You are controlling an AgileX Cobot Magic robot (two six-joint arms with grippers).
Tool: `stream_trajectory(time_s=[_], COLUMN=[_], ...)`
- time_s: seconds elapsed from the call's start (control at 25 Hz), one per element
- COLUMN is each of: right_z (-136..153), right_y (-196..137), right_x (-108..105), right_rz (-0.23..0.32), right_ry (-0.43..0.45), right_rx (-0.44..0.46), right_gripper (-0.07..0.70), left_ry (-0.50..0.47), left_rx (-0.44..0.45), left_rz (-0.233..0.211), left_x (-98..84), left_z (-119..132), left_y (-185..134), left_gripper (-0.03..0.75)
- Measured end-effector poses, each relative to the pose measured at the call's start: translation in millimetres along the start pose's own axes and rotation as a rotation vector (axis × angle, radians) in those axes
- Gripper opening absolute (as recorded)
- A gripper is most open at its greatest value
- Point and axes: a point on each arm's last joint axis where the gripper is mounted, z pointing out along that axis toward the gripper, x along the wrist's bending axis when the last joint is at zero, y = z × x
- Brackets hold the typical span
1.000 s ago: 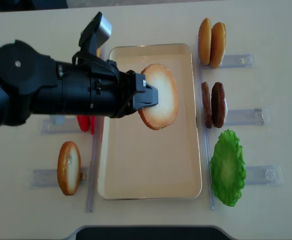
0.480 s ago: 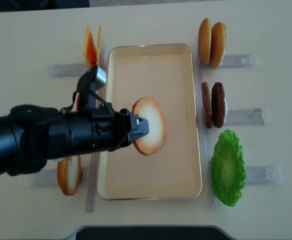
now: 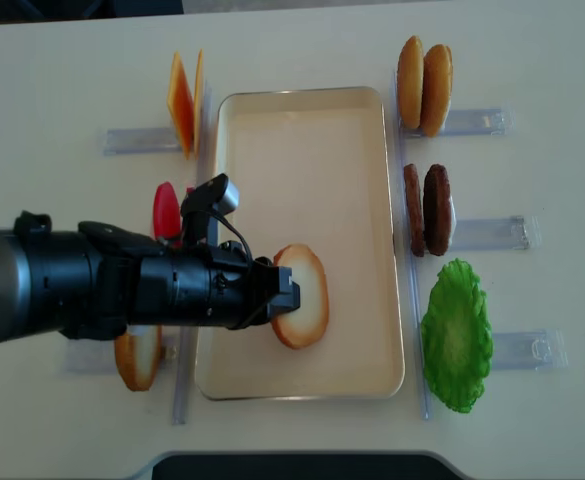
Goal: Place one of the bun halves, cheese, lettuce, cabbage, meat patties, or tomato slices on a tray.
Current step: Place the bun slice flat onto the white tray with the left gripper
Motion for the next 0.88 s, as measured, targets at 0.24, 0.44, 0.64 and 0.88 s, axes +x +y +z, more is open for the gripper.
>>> stream_trajectory(time_s=[0.24, 0.44, 0.64, 0.88], right_z=[0, 0, 0, 0], right_y=[0, 0, 0, 0], right_x=[0, 0, 0, 0], right_rz=[0.0, 0.0, 0.0, 0.0], right_ry=[0.0, 0.0, 0.0, 0.0], right_rx=[0.0, 0.0, 0.0, 0.0], right_gripper=[0.209, 0.209, 0.209, 0.209], left_ry=[-0.039, -0.047, -0.055, -0.152], left_rx=[-0.009, -0.015, 0.006, -0.009], left_rz=[0.042, 0.09, 0.055, -0.041], left_x=[-8.3, -12.2, -2.4, 19.9], left_z=[1, 7, 13, 2], left_y=[8, 16, 21, 40], left_gripper=[0.12, 0.12, 0.12, 0.12])
